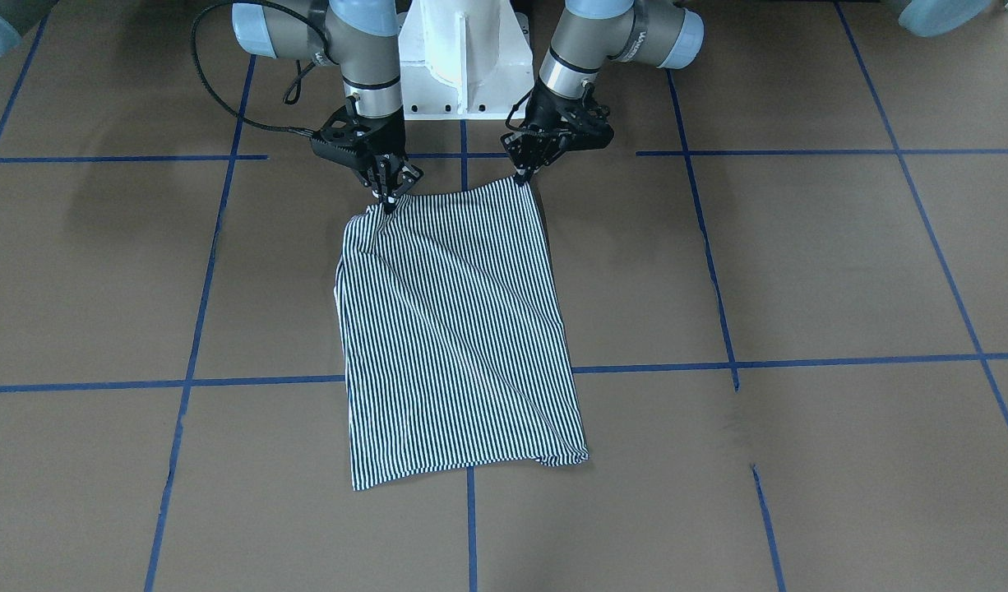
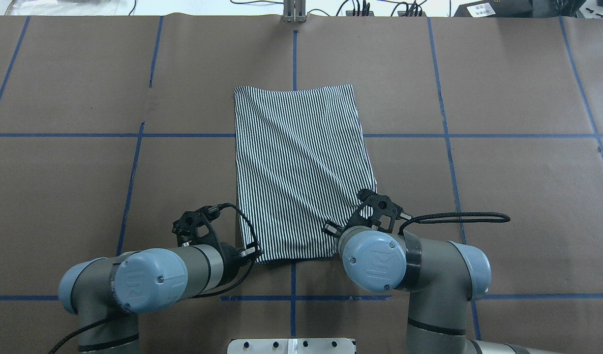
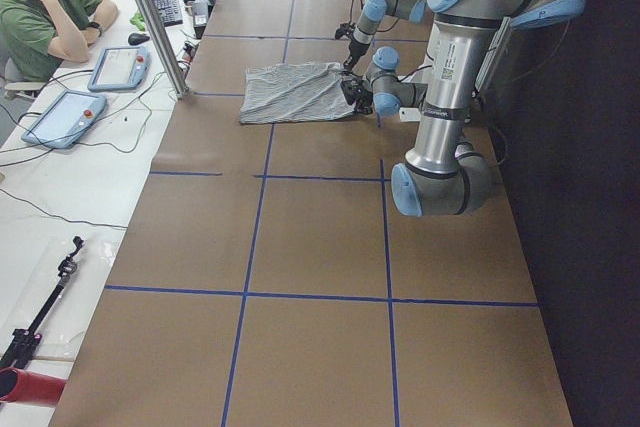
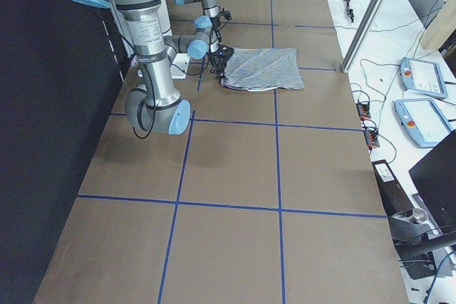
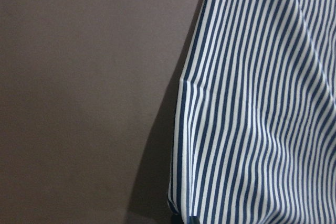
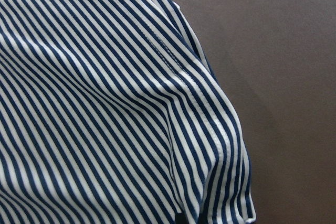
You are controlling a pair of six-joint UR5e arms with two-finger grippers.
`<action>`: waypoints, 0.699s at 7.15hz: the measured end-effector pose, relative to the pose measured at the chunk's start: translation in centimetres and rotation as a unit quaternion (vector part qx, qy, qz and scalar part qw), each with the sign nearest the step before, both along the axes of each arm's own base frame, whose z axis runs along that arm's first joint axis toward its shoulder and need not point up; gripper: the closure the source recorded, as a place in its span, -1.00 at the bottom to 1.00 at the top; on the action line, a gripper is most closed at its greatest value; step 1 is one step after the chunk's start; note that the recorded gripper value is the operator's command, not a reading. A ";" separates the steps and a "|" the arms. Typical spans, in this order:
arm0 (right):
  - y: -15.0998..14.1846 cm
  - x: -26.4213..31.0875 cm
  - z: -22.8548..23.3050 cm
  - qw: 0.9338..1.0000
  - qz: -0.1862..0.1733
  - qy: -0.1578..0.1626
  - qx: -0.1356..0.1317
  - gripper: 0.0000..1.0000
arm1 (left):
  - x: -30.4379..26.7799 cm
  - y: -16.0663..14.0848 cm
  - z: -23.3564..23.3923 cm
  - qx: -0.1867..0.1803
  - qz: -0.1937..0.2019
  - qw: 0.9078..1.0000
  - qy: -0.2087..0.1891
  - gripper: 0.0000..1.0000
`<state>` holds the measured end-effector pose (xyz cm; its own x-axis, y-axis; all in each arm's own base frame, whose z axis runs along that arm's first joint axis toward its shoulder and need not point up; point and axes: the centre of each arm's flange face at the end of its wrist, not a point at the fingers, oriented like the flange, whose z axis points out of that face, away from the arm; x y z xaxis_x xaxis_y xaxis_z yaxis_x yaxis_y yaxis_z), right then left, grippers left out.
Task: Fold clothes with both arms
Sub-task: 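Lift the near edge with both grippers and fold it away from the robot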
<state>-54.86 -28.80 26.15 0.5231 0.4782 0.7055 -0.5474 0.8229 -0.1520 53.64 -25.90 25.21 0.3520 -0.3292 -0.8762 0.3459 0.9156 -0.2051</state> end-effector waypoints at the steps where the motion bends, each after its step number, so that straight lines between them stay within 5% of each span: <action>1: 0.4 2.4 -2.5 1.000 0.001 -0.015 0.003 1.00 | -2.8 0.8 -3.0 0.005 0.017 1.000 0.002 1.00; 5: 3.3 11.6 -10.2 0.999 -0.009 -0.038 0.002 1.00 | -12.8 4.1 -11.3 -0.010 0.065 0.998 -0.001 1.00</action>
